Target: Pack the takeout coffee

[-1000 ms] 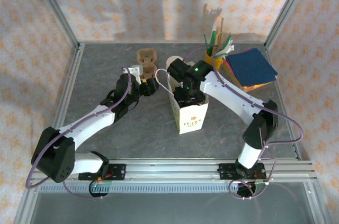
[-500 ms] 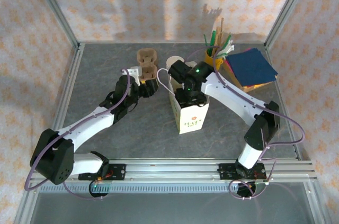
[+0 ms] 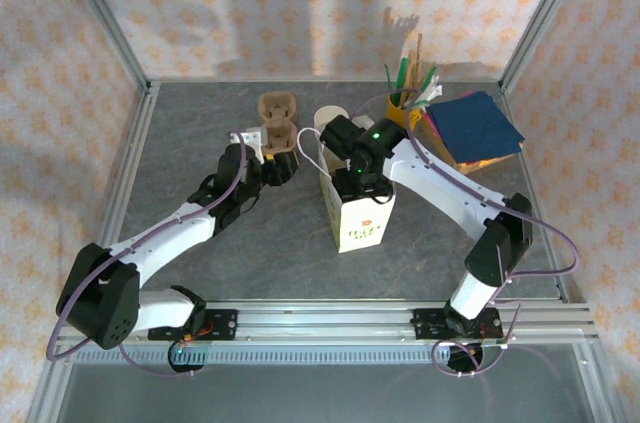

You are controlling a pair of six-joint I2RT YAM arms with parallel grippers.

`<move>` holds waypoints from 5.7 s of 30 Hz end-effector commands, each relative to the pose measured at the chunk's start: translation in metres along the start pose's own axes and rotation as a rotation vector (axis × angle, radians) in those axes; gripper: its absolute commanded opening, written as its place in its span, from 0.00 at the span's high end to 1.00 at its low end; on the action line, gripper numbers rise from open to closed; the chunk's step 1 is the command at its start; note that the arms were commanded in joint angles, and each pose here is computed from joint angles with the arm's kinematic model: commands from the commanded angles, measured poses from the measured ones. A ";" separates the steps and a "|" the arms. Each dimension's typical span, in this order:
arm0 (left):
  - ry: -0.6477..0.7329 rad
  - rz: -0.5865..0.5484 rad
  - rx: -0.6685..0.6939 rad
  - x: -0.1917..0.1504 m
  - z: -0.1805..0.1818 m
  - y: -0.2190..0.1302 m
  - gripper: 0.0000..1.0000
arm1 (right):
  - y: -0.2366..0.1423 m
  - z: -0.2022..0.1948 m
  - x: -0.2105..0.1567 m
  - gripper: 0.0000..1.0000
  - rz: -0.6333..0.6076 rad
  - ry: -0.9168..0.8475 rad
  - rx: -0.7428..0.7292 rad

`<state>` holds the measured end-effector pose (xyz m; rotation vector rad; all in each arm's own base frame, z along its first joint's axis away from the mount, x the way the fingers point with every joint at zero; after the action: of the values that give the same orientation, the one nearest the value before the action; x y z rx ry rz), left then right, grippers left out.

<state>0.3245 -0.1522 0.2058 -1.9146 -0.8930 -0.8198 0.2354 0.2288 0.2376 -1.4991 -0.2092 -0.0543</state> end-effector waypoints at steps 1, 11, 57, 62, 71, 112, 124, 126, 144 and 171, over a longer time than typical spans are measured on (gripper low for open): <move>0.022 -0.028 -0.004 0.003 -0.003 -0.005 0.32 | -0.001 -0.007 -0.003 0.68 -0.004 0.008 -0.029; 0.022 -0.028 -0.003 0.003 -0.002 -0.005 0.32 | 0.003 -0.005 0.000 0.68 0.001 -0.011 -0.039; 0.017 -0.032 -0.003 0.004 -0.003 -0.008 0.32 | 0.006 -0.005 0.007 0.69 -0.001 -0.110 -0.053; 0.017 -0.033 -0.002 0.005 -0.003 -0.007 0.32 | 0.007 -0.006 0.007 0.69 0.002 -0.112 -0.059; 0.017 -0.034 -0.004 0.006 -0.003 -0.007 0.32 | 0.006 -0.007 0.007 0.69 -0.003 -0.112 -0.057; 0.006 -0.029 0.000 -0.002 0.001 -0.010 0.32 | 0.013 -0.013 -0.008 0.70 0.038 -0.125 -0.044; 0.007 -0.033 -0.002 -0.001 -0.001 -0.009 0.33 | 0.011 -0.014 -0.009 0.70 0.037 -0.125 -0.044; 0.007 -0.034 -0.004 0.000 -0.002 -0.010 0.33 | 0.011 -0.014 -0.009 0.70 0.036 -0.126 -0.044; 0.010 -0.028 0.000 -0.001 -0.002 -0.008 0.33 | 0.009 -0.007 -0.005 0.70 0.018 -0.131 0.008; 0.013 -0.026 0.011 -0.003 0.000 -0.010 0.33 | 0.015 -0.003 -0.005 0.71 0.025 -0.130 0.022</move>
<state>0.3167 -0.1513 0.2011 -1.9068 -0.8892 -0.8176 0.2326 0.2297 0.2174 -1.4895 -0.2787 0.0775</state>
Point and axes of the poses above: each hand's point on the last joint's axis, 136 mm out from that joint toward the fingers, its own y axis out along the fingers, its own z axis along the line the jaws close on, x = y × z, the point moved 5 cm from there along -y, back along the fingers, and after that the axes turned 4 degrees about y, right-handed, at the moved point
